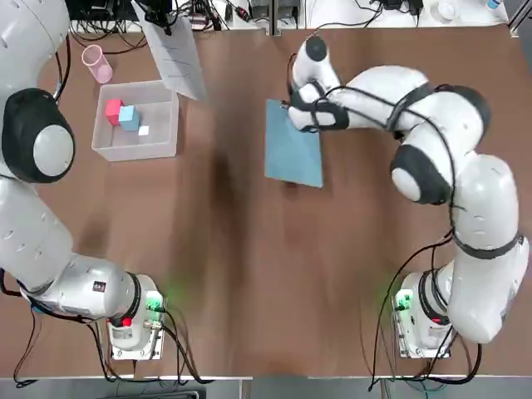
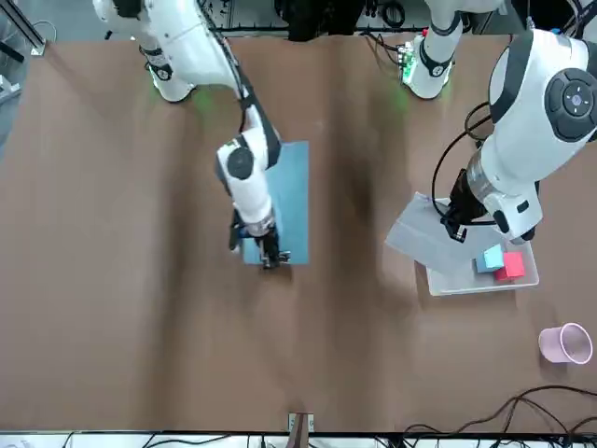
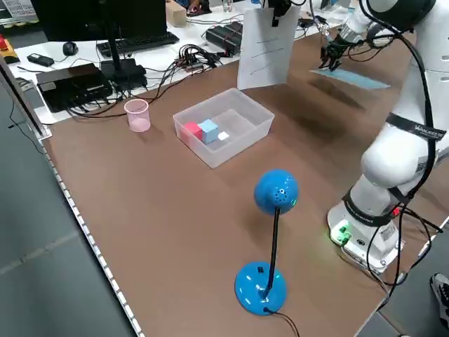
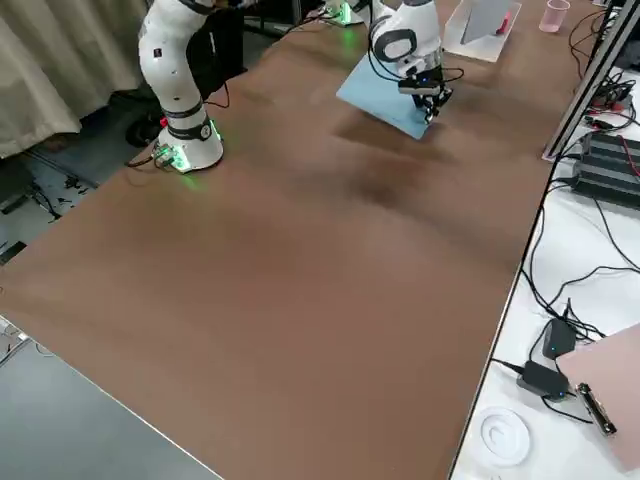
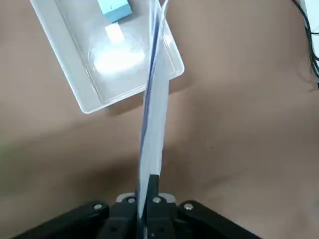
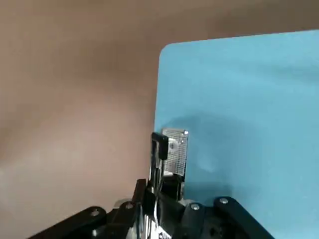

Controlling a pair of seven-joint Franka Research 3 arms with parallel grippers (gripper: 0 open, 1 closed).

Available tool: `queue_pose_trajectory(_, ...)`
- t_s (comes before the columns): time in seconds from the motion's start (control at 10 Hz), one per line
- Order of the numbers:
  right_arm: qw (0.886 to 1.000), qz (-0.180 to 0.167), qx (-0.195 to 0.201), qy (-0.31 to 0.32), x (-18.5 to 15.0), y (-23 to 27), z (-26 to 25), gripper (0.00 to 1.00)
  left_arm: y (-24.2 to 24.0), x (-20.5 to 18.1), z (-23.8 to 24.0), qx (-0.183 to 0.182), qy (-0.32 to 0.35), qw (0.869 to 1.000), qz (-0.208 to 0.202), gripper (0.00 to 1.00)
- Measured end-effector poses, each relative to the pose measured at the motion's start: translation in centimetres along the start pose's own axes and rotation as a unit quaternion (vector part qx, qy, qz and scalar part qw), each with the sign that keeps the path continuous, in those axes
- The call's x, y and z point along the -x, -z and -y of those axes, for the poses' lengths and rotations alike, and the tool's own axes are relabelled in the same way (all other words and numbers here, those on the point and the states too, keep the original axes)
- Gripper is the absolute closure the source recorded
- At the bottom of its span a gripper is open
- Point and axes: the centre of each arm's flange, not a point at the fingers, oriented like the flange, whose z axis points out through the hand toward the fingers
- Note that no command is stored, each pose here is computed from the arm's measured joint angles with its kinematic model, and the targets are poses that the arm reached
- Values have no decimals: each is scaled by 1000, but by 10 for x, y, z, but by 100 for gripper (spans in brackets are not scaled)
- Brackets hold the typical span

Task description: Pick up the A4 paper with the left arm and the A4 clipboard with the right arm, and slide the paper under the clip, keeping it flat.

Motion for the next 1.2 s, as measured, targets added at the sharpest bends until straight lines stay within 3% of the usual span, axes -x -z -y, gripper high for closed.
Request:
queue_pose_trajectory(0.5, 998, 5, -44, 49, 90, -26, -39, 96, -1, 5, -1, -1, -4, 1000, 0, 99)
queue_pose_trajectory(1.0, 997, 7, -53, 60, 110, -52, -52, 94, -2, 4, -1, -2, -3, 1000, 1, 99)
queue_pose_trajectory(1.2, 997, 5, -59, 53, 105, -50, -43, 67, -2, 4, -1, -2, -3, 1000, 1, 99)
